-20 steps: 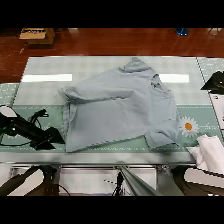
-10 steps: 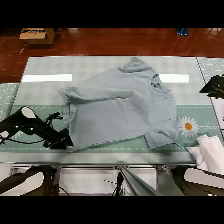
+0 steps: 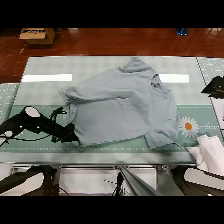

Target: Fold the shirts.

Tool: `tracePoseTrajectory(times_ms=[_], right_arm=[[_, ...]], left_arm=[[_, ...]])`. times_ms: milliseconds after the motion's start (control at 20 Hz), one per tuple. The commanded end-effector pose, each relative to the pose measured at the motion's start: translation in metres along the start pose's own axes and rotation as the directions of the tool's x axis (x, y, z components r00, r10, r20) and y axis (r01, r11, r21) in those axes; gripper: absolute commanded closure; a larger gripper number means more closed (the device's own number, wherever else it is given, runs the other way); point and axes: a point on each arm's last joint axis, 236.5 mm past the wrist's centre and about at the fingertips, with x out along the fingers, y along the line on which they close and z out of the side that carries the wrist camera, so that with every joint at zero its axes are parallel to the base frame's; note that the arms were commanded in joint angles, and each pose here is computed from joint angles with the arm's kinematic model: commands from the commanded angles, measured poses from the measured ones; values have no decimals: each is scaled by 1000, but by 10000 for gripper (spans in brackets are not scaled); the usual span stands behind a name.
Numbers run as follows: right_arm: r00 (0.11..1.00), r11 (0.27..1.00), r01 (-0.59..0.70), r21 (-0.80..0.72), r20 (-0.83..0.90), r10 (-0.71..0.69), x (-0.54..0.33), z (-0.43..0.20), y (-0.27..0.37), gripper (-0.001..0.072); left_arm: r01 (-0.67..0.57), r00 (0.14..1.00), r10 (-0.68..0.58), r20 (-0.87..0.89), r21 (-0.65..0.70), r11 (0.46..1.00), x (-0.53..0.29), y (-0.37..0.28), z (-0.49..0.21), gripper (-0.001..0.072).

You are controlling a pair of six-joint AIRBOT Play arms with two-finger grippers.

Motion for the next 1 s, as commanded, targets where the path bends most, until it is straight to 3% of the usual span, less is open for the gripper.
tracePoseTrajectory(times_ms=[0, 150, 400, 750, 800, 850, 900, 950], right_arm=[[996, 998, -2, 61, -89, 8, 24, -30, -19, 216], [983, 983, -97, 155, -140, 119, 61, -65, -22, 176], [968, 942, -201, 269, -90, 232, 117, -87, -7, 175], [976, 961, -173, 214, -96, 197, 166, -90, 15, 197], [974, 965, -173, 194, -113, 198, 174, -91, 24, 300], [972, 970, -174, 171, -130, 197, 179, -94, 32, 458], [969, 974, -180, 138, -143, 199, 179, -95, 40, 679], [966, 974, -199, 106, -145, 213, 171, -93, 50, 676]], left_arm=[[14, 1000, -13, -21, 44, 999, -2, -5, -7, 688], [15, 1000, -16, 3, 73, 997, -7, -8, -6, 688], [16, 1000, -18, 20, 106, 994, -10, -11, -5, 689], [38, 999, -43, 29, 141, 989, -11, -18, -2, 688], [43, 998, -49, 40, 143, 989, -13, -20, 1, 688], [52, 997, -60, 48, 161, 986, -15, -24, 4, 688], [57, 995, -69, 65, 180, 982, -19, -29, 8, 688], [53, 992, -75, 98, 208, 977, -29, -37, 16, 689]])
